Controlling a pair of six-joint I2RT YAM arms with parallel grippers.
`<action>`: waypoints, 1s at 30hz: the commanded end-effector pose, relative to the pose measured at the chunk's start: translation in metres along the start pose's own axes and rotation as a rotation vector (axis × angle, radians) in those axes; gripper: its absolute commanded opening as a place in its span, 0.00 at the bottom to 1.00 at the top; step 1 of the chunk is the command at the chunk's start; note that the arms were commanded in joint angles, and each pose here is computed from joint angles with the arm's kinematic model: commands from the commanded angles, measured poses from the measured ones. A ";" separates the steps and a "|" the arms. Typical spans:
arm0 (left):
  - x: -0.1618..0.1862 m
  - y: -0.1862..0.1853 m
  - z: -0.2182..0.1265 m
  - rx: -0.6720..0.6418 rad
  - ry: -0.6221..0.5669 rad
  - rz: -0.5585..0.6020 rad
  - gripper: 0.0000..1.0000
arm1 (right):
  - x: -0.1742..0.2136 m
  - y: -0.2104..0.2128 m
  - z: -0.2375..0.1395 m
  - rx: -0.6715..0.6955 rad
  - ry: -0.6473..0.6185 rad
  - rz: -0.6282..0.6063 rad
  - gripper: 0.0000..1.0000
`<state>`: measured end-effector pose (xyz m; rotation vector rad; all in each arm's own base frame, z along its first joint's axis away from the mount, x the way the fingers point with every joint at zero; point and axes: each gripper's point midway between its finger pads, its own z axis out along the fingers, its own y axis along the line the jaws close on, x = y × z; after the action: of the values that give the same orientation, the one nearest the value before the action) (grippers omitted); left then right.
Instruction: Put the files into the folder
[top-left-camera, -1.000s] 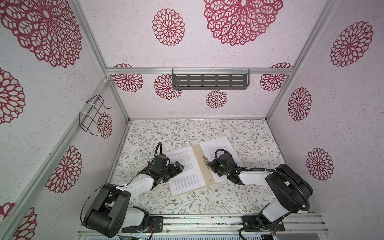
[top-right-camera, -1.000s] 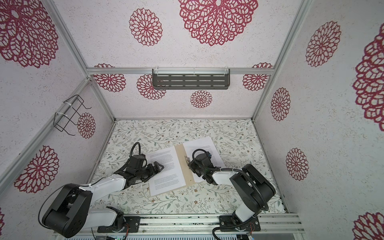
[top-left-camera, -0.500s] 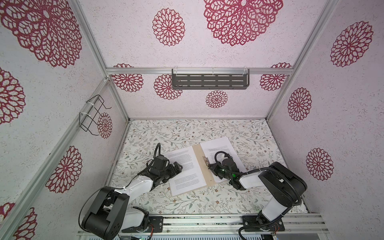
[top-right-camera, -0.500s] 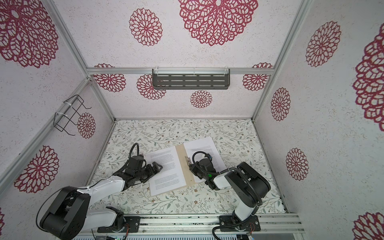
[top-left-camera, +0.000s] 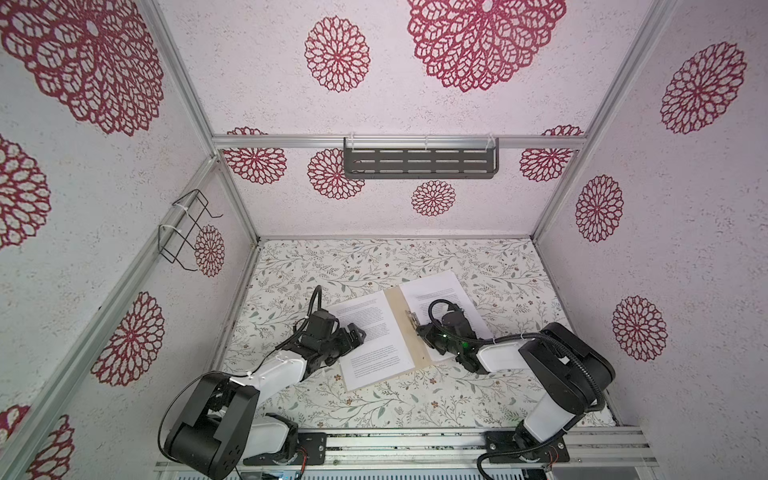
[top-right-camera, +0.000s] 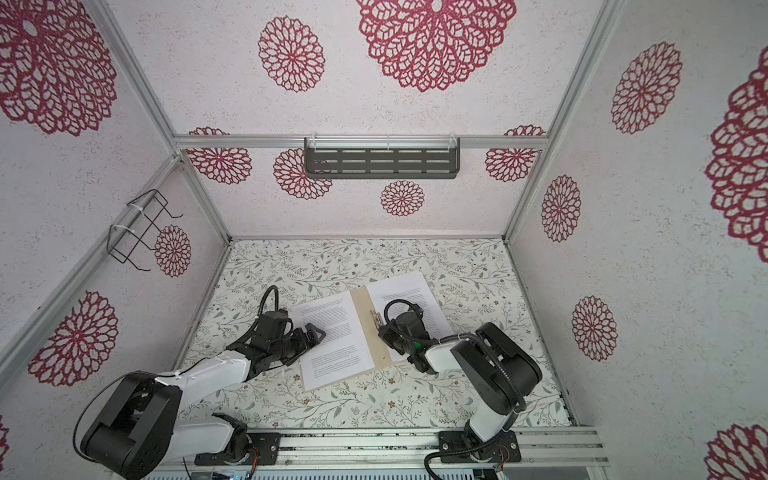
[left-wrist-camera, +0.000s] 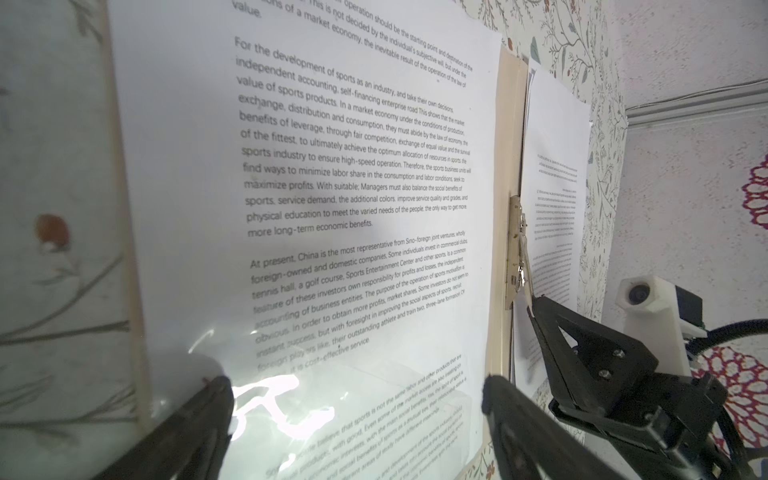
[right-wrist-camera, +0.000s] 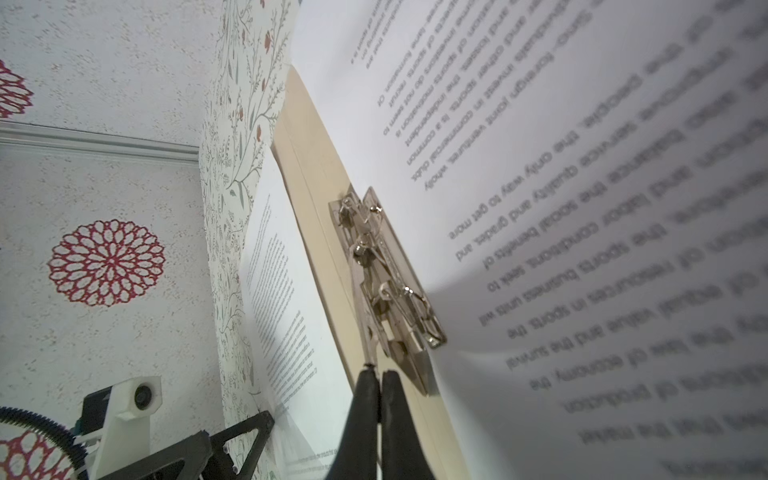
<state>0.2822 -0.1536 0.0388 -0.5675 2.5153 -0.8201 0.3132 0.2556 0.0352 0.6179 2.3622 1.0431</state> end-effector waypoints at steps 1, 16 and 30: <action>0.027 0.044 0.005 -0.162 0.090 -0.035 0.97 | 0.018 -0.138 -0.028 0.523 0.046 -0.016 0.00; 0.027 0.048 0.005 -0.177 0.088 -0.024 0.97 | 0.006 -0.168 -0.042 0.714 0.000 -0.130 0.00; 0.010 0.018 -0.006 -0.133 0.067 0.037 0.97 | 0.019 -0.211 -0.044 0.775 0.048 -0.121 0.00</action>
<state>0.2864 -0.1537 0.0395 -0.5388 2.5462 -0.7793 0.3349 0.2334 0.0136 0.5649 2.3364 0.8131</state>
